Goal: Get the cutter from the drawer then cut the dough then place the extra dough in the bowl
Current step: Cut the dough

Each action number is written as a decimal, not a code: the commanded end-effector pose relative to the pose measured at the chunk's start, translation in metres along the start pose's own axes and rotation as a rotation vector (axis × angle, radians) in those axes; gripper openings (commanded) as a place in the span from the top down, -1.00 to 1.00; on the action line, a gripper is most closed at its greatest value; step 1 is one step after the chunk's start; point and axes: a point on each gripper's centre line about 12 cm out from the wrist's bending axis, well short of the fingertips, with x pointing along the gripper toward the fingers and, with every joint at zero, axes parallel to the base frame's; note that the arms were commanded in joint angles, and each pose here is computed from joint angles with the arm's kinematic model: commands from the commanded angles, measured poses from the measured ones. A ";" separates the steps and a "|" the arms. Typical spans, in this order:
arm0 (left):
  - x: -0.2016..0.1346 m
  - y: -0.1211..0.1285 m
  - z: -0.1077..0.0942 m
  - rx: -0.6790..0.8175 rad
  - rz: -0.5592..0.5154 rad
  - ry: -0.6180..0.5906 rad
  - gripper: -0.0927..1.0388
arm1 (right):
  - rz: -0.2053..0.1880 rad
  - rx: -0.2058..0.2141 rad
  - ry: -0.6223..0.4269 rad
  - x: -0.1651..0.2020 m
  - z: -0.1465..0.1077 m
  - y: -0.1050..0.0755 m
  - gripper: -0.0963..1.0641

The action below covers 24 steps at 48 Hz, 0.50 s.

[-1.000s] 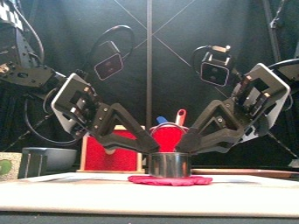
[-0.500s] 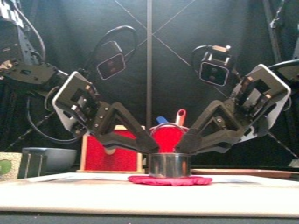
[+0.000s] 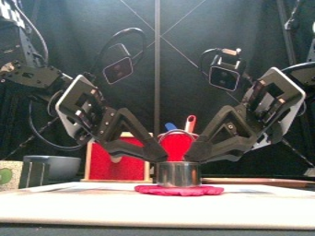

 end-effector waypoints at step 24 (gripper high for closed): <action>0.000 0.007 -0.022 -0.011 0.016 0.113 0.02 | -0.023 0.009 0.093 0.004 -0.017 -0.006 -0.17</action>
